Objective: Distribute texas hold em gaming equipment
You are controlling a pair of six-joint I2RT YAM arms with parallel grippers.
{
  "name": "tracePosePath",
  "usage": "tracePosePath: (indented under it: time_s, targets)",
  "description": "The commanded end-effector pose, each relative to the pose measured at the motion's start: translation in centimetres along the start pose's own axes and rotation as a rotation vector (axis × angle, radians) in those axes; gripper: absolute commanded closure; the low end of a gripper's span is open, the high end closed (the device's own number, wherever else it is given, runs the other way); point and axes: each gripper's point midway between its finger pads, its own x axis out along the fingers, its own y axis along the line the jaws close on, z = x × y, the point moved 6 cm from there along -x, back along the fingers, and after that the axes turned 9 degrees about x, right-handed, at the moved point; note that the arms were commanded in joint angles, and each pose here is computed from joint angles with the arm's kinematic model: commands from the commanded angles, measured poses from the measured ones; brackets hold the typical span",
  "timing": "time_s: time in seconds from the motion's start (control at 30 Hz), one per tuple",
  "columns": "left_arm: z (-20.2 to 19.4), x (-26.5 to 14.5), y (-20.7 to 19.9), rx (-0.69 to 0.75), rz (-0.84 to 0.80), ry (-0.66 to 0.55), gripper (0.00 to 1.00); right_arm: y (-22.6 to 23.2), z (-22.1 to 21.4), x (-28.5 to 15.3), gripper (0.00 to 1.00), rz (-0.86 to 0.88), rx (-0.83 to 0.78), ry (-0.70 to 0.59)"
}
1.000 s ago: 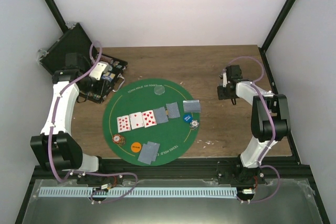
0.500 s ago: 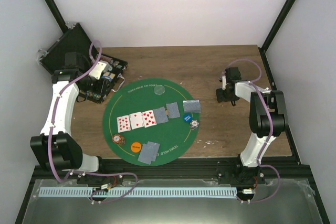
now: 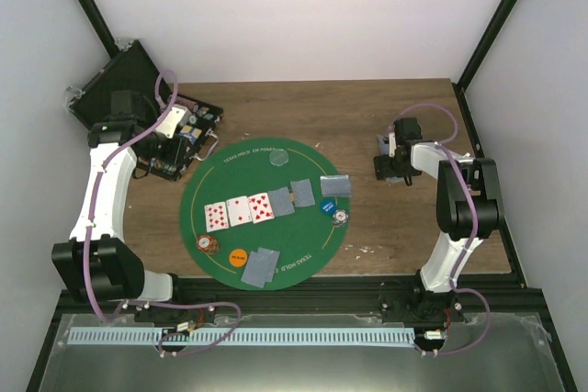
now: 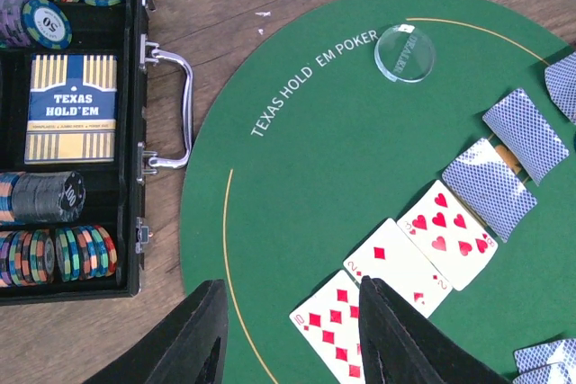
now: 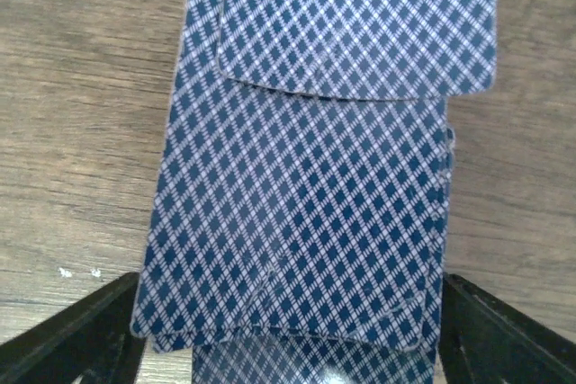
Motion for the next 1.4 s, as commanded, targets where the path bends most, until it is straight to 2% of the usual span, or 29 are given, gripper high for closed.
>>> tracePosePath:
  time_s: [0.0, 0.03, 0.07, 0.3, 0.4, 0.5, 0.63, 0.7, 0.77, 0.83, 0.9, 1.03, 1.13, 1.17, 1.2, 1.23, 1.37]
  targets:
    - [0.7, -1.1, -0.1, 0.038, 0.027, -0.033, 0.57, -0.4, -0.2, -0.6, 0.09, 0.000, 0.018, 0.019]
    - [0.7, -1.2, -0.2, 0.040, 0.025, -0.035, 0.57, -0.4, -0.1, -0.9, 0.02, 0.002, 0.021, 0.013]
    - [0.7, -1.2, -0.2, 0.042, 0.024, -0.038, 0.57, -0.3, 0.1, -1.3, 0.00, 0.006, 0.023, 0.005]
    - [0.7, -1.2, -0.3, 0.038, 0.010, -0.040, 0.57, -0.1, 2.7, -5.5, 0.00, 0.030, 0.026, -0.107]
    - [0.6, -0.9, -0.1, 0.024, 0.019, -0.036, 0.57, 0.4, 4.4, -8.5, 0.00, 0.072, 0.024, -0.208]
    - [0.5, -0.8, 0.9, -0.017, 0.058, -0.054, 0.56, 1.2, 6.0, -12.2, 0.00, 0.151, 0.010, -0.367]
    - [0.7, -1.7, 3.8, -0.107, 0.150, -0.146, 0.48, 2.1, 6.7, -17.7, 0.00, 0.258, -0.024, -0.632]
    - [0.5, -2.3, 5.9, -0.177, 0.239, -0.176, 0.37, 2.5, 6.1, -20.4, 0.00, 0.314, -0.042, -0.777]
    - [0.3, -2.5, 7.4, -0.231, 0.327, -0.192, 0.21, 2.6, 5.0, -23.4, 0.00, 0.356, -0.054, -0.936]
    - [-0.2, -2.0, 8.1, -0.272, 0.383, -0.224, 0.12, 2.4, 3.7, -24.6, 0.00, 0.369, -0.049, -1.049]
    - [-0.9, -1.2, 8.5, -0.313, 0.439, -0.288, 0.07, 1.9, 2.5, -24.7, 0.00, 0.350, -0.015, -1.130]
    - [-3.4, -0.2, 9.0, -0.407, 0.605, -0.480, 0.01, 0.8, 0.6, -22.8, 0.00, 0.289, 0.038, -1.204]
    - [-5.1, 1.0, 8.1, -0.376, 0.627, -0.597, 0.01, -0.1, -0.9, -20.7, 0.00, 0.226, 0.059, -1.248]
    - [-6.2, 2.0, 7.8, -0.379, 0.623, -0.604, 0.01, -0.6, -1.3, -20.7, 0.00, 0.194, 0.080, -1.315]
    - [-6.1, 2.2, 7.8, -0.359, 0.627, -0.644, 0.00, -0.9, -2.2, -19.5, 0.00, 0.172, 0.090, -1.307]
    - [-6.7, 2.9, 7.5, -0.346, 0.625, -0.668, 0.00, -1.1, -2.7, -19.6, 0.00, 0.163, 0.090, -1.365]
    - [-8.7, 5.1, 5.8, -0.286, 0.606, -0.747, 0.00, -1.2, -3.7, -16.5, 0.00, 0.149, 0.089, -1.322]
